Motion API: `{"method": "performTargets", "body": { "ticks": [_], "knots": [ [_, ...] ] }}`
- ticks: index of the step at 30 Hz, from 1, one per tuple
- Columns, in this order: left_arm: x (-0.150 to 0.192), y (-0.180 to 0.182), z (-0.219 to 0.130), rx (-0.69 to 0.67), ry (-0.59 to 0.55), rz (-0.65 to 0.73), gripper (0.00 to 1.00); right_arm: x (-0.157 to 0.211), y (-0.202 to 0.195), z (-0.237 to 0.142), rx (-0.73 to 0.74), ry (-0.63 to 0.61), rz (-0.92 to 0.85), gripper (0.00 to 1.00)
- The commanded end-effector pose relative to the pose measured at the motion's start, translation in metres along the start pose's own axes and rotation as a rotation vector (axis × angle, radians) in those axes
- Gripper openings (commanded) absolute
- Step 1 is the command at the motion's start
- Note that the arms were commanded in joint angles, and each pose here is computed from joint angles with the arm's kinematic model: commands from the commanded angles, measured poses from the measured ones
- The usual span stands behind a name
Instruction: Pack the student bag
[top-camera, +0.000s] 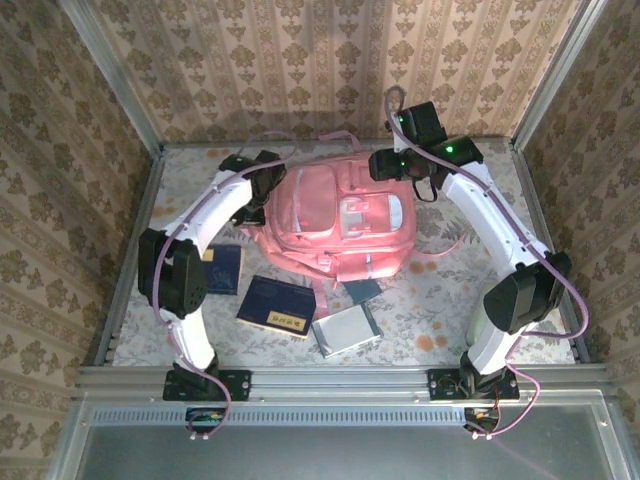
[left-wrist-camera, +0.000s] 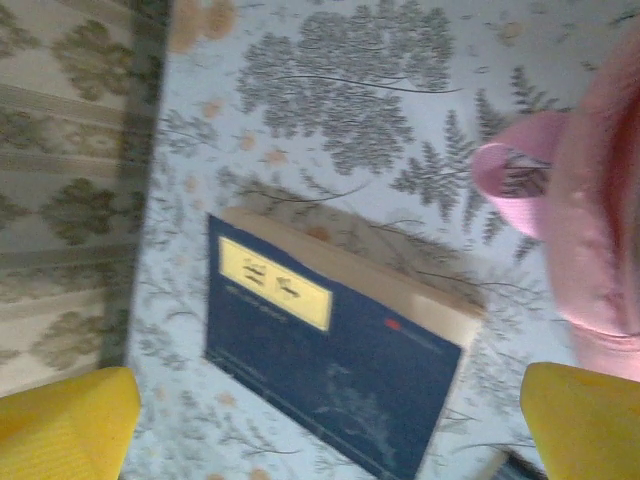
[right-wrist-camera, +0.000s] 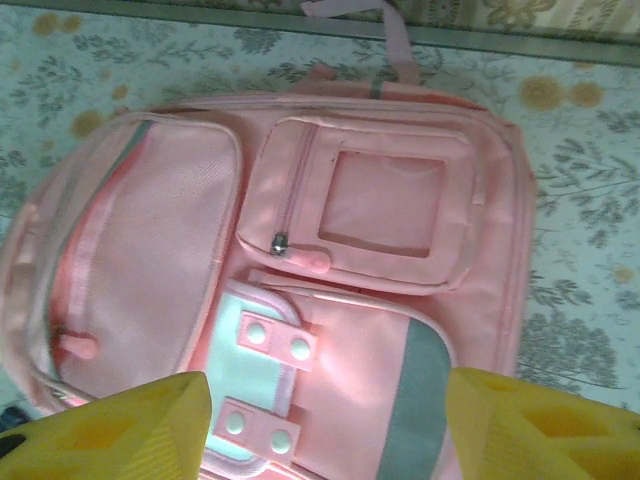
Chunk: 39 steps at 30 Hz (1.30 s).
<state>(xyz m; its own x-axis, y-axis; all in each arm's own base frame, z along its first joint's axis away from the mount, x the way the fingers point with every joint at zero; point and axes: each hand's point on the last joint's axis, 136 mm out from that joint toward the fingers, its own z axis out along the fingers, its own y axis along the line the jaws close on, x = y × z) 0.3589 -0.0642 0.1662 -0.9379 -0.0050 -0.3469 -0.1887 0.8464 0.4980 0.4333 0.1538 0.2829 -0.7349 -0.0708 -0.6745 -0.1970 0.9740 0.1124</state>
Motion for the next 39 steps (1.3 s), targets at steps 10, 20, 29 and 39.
{"method": "performTargets", "body": {
  "ticks": [10, 20, 29, 39],
  "knots": [
    [-0.004, -0.036, -0.095, 0.451, -0.329, 0.071, 1.0, 0.068, -0.076, -0.044, 0.25, 0.028, 0.189, 0.67],
    [0.012, -0.066, -0.169, 0.94, -0.468, 0.135, 1.0, 0.193, -0.168, -0.073, 0.666, 0.198, 0.534, 0.84],
    [0.017, -0.076, -0.167, 1.027, -0.452, 0.142, 1.0, 0.291, -0.211, -0.091, 0.751, 0.265, 1.001, 1.0],
    [0.016, -0.086, -0.162, 1.089, -0.4, 0.12, 1.0, 0.346, -0.21, -0.077, 0.729, 0.286, 1.21, 1.0]
  ]
}}
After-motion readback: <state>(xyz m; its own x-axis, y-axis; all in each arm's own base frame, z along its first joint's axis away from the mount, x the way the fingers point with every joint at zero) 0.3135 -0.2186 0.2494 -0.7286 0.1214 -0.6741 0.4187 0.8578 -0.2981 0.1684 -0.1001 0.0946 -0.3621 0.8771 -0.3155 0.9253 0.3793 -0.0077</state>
